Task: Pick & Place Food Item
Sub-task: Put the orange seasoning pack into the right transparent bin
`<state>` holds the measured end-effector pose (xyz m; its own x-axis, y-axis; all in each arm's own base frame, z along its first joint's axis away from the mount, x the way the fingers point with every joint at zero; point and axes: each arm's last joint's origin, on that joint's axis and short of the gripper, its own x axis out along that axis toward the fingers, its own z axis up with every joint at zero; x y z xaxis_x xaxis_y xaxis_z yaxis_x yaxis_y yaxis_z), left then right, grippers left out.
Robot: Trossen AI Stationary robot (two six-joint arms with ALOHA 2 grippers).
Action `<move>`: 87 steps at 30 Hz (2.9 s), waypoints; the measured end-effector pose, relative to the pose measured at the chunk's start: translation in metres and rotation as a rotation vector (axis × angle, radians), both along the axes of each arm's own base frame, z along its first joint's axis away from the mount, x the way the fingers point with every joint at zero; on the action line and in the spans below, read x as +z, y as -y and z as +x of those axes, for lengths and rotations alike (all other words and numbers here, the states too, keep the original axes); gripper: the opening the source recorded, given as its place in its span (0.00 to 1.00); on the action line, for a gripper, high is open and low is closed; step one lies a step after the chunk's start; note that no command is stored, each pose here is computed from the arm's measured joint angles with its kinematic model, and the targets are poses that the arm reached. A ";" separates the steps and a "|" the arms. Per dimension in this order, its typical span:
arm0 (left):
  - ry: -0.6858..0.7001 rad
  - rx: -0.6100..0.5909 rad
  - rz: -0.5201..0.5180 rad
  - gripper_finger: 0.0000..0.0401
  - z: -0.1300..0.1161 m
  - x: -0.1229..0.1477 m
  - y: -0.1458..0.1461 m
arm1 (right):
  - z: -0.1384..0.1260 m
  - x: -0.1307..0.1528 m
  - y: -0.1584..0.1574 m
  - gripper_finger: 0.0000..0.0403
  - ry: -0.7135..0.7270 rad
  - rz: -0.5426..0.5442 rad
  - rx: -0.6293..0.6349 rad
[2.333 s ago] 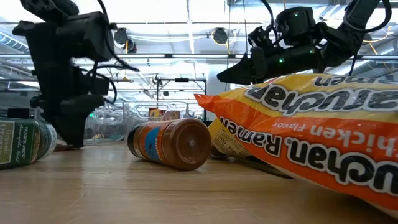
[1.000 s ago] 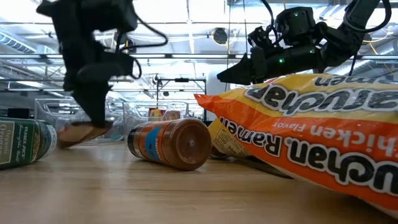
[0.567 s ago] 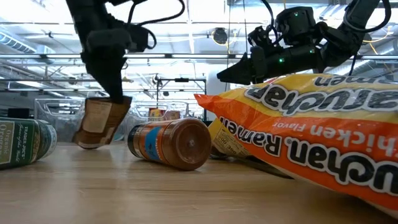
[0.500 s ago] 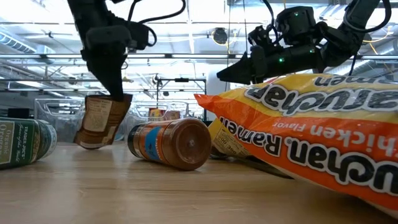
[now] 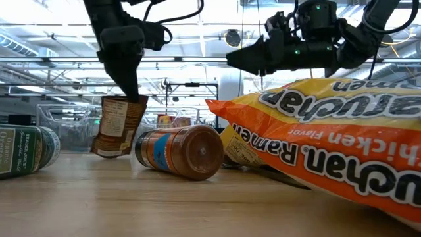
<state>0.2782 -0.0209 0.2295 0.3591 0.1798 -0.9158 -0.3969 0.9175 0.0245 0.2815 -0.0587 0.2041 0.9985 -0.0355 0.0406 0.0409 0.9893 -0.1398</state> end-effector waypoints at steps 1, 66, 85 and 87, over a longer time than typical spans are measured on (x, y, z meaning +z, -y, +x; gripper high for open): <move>0.010 -0.011 -0.007 0.00 0.001 0.000 -0.002 | 0.002 0.001 -0.001 0.62 -0.017 0.003 0.051; 0.329 -0.343 0.063 0.04 0.037 0.061 -0.014 | 0.080 -0.022 -0.016 0.01 -0.040 0.033 0.372; 0.409 -0.365 0.224 0.33 0.044 0.069 -0.017 | 0.080 -0.025 -0.015 0.00 -0.057 -0.014 0.372; 0.397 -0.354 0.273 0.36 0.044 0.070 -0.019 | 0.080 -0.025 -0.014 0.00 -0.061 -0.015 0.331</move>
<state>0.3225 -0.0022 0.2991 0.7457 0.1967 -0.6366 -0.0950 0.9770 0.1906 0.3619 -0.0446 0.1787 0.9566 0.2908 -0.0212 -0.2907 0.9455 -0.1469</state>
